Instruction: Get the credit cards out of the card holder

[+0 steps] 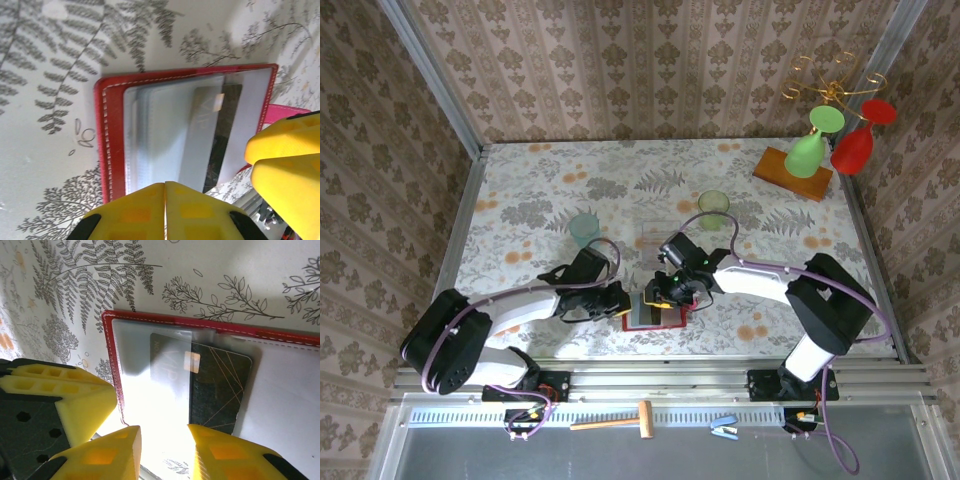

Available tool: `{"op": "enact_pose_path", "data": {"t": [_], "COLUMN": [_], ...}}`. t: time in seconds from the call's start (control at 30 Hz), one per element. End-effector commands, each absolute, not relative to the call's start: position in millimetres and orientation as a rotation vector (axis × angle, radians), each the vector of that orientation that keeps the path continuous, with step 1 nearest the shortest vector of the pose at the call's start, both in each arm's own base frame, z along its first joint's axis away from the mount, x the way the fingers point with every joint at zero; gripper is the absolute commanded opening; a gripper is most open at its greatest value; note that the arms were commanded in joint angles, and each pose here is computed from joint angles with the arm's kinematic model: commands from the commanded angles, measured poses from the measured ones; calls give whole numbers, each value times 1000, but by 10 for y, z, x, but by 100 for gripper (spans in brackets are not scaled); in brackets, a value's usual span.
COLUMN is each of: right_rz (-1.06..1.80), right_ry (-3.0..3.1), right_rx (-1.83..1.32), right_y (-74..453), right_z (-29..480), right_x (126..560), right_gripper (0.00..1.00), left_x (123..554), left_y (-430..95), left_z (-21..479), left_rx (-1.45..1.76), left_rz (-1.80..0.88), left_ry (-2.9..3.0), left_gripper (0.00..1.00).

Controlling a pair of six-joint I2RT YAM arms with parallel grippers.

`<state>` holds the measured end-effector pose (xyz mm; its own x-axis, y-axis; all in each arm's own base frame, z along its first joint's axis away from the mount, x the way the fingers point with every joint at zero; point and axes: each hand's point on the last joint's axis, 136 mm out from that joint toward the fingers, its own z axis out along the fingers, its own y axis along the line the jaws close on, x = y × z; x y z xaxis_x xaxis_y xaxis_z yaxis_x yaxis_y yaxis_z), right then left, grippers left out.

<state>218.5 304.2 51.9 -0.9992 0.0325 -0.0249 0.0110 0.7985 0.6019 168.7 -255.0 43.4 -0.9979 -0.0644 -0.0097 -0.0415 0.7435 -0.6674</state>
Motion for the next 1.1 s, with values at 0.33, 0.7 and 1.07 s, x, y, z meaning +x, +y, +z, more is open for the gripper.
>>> {"op": "enact_pose_path", "data": {"t": [0.33,0.7,1.07], "right_rz": [1059,1075,1105], "right_ry": [2953,2966,2974], "right_rx": [153,187,196], "right_y": [2902,2851,2866], "right_z": [403,309,249], "right_x": [2101,2082,2062], "right_gripper": [31,31,30], "left_x": [1712,1629,1572], "left_y": [-2824,-2811,-2715], "left_z": [510,361,240], "left_rx": [19,41,26], "left_rz": [-1164,-1129,-1055], "left_ry": [2906,2966,3021], "left_gripper": [8,8,8]}}
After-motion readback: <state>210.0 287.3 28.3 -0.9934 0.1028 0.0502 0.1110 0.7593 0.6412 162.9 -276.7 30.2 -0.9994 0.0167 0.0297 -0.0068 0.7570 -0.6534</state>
